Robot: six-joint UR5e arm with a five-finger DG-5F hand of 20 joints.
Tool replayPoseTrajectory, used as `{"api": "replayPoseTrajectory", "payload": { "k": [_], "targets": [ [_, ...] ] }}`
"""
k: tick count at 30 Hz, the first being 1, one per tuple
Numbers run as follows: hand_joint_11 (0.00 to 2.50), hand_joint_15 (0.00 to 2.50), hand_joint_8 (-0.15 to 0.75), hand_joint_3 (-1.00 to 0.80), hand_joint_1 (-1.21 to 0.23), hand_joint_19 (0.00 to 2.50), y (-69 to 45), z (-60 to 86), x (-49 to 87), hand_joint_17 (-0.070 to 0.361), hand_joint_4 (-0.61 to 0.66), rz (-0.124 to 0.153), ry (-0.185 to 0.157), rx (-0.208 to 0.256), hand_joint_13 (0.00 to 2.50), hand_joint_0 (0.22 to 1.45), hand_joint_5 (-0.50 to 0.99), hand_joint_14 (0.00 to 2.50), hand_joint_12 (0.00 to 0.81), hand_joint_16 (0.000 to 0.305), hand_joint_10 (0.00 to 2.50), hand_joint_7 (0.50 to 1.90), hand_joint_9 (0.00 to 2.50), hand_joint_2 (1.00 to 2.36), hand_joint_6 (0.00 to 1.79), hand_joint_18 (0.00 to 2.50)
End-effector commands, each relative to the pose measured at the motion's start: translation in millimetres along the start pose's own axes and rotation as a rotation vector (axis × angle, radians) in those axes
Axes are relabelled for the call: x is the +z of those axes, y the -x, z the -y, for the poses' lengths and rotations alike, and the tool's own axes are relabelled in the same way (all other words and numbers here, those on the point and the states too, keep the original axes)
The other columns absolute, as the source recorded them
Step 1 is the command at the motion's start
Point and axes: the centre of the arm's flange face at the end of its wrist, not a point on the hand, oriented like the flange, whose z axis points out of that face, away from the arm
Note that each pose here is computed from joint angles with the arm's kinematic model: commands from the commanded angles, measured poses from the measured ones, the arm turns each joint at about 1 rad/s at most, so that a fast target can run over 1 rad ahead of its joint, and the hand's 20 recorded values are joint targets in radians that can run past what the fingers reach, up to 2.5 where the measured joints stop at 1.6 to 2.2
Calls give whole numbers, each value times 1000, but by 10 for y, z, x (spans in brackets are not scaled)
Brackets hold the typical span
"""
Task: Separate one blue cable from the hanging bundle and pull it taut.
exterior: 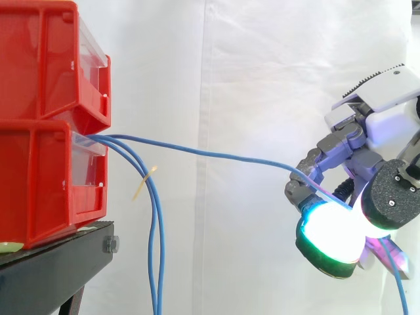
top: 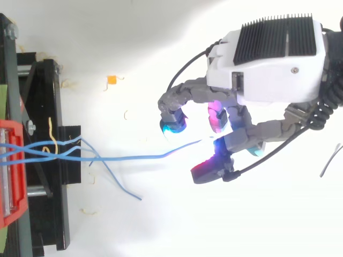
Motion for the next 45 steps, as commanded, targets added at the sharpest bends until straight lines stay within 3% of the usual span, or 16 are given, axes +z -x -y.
{"api": "replayPoseTrajectory", "payload": {
  "k": [1,8,12,15,17,20,38,42,45],
  "targets": [
    [372,535,136,-450,-763,589,1,2,0,104,194,0,0,-1,1146,587,107,17,263,46,14,1154,1822,1003,506,689],
    [342,507,174,-500,-605,552,0,1,0,128,232,-1,1,-3,1185,447,106,14,311,57,14,1149,1837,1000,506,753],
    [338,510,171,-500,-549,551,7,8,-1,125,186,0,0,-2,1177,463,110,15,305,56,13,1151,1836,1000,506,740],
    [387,525,131,-500,-407,584,-2,0,0,106,105,-3,2,-4,1184,553,123,16,266,47,17,1190,1880,1000,505,699],
    [425,530,129,-500,-447,591,7,8,-1,99,96,0,0,-4,1193,617,129,17,253,44,16,1202,1912,1000,505,701],
    [458,531,120,-455,-644,567,7,8,-1,97,102,0,0,-4,1208,726,135,17,253,43,17,1239,1943,1003,505,716],
    [456,561,123,-188,-735,581,6,0,-3,92,79,-5,4,-1,1212,751,145,18,251,41,17,1295,1934,1015,505,725],
    [431,541,115,-116,-748,558,-44,-29,-8,95,77,-27,11,26,1220,746,146,18,254,42,18,1302,1934,1013,505,736],
    [425,533,111,-94,-749,554,-65,-37,-17,97,70,-44,11,103,1223,743,146,16,253,43,16,1301,1936,1012,506,740]
  ]
}}
